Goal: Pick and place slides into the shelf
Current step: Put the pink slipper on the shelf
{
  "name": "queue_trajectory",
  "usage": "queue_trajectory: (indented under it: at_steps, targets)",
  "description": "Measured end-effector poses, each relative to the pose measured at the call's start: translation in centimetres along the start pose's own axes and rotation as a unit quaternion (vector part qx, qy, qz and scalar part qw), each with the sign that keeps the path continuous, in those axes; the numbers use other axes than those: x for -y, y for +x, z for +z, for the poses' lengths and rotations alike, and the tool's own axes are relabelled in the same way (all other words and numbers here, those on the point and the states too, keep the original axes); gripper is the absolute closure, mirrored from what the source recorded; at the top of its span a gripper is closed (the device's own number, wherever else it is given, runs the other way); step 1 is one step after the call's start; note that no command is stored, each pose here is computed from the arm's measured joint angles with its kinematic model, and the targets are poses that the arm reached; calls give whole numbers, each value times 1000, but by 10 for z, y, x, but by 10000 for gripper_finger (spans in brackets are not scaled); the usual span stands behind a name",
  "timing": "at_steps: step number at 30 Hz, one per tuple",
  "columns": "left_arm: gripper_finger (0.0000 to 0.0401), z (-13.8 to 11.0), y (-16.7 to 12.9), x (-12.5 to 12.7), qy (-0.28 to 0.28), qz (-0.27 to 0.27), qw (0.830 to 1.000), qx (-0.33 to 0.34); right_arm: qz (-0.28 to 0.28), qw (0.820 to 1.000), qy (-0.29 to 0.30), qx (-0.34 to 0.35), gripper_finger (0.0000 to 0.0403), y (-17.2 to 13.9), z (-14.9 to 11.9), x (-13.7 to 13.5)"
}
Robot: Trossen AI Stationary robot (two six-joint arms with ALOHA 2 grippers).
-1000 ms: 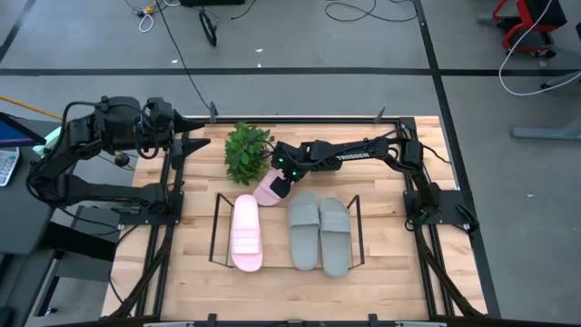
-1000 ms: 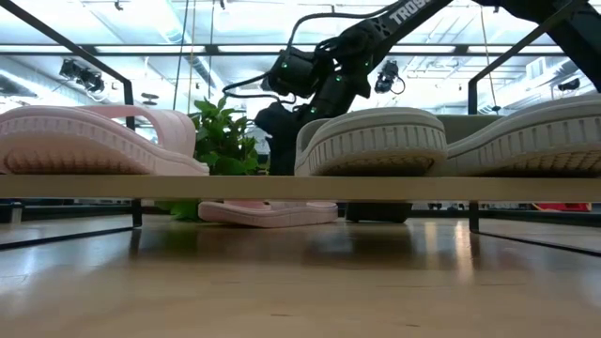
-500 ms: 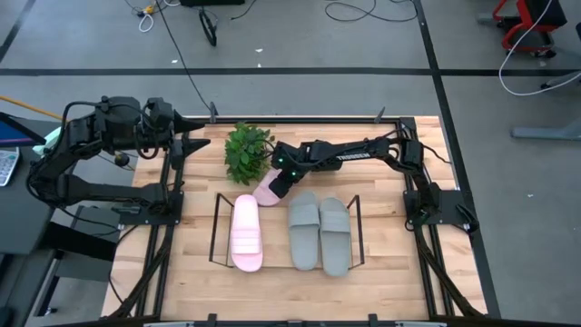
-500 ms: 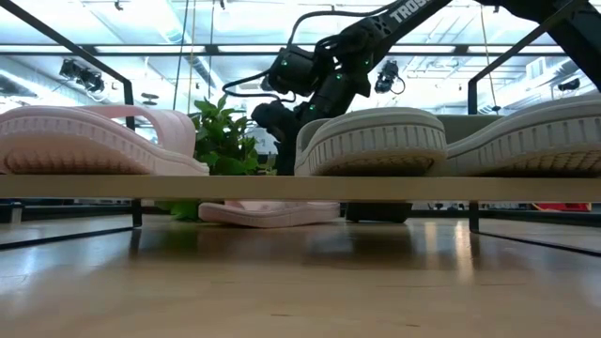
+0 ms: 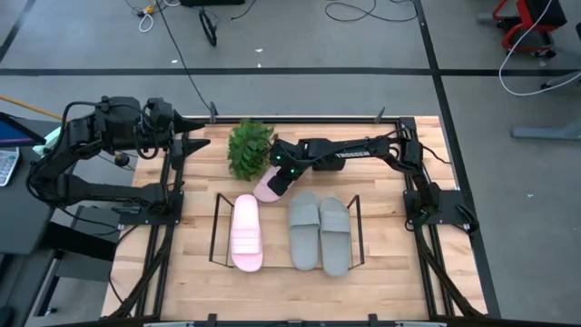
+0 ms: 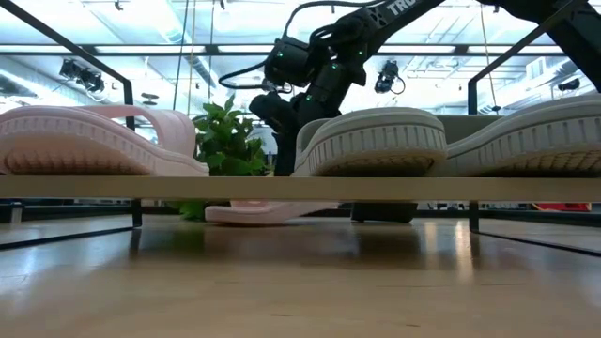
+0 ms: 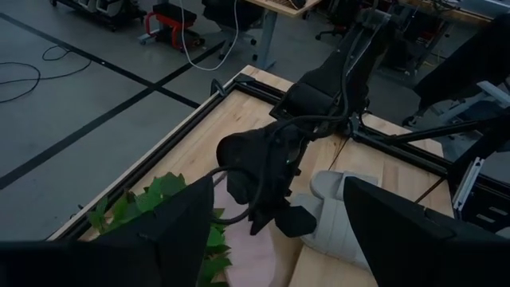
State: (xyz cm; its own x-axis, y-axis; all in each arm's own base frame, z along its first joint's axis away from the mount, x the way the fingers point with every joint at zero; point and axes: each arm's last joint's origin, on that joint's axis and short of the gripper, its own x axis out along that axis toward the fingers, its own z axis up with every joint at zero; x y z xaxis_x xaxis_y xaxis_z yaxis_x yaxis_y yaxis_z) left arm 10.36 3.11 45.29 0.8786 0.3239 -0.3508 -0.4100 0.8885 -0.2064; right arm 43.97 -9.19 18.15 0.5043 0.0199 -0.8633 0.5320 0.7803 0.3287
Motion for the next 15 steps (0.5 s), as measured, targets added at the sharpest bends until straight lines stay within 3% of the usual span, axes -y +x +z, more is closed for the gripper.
queue_trajectory:
  at_steps: [15]
  targets:
    - [115,0,0,0,0,0,1000,0,19,999,29,-8,394,0,0,-2]
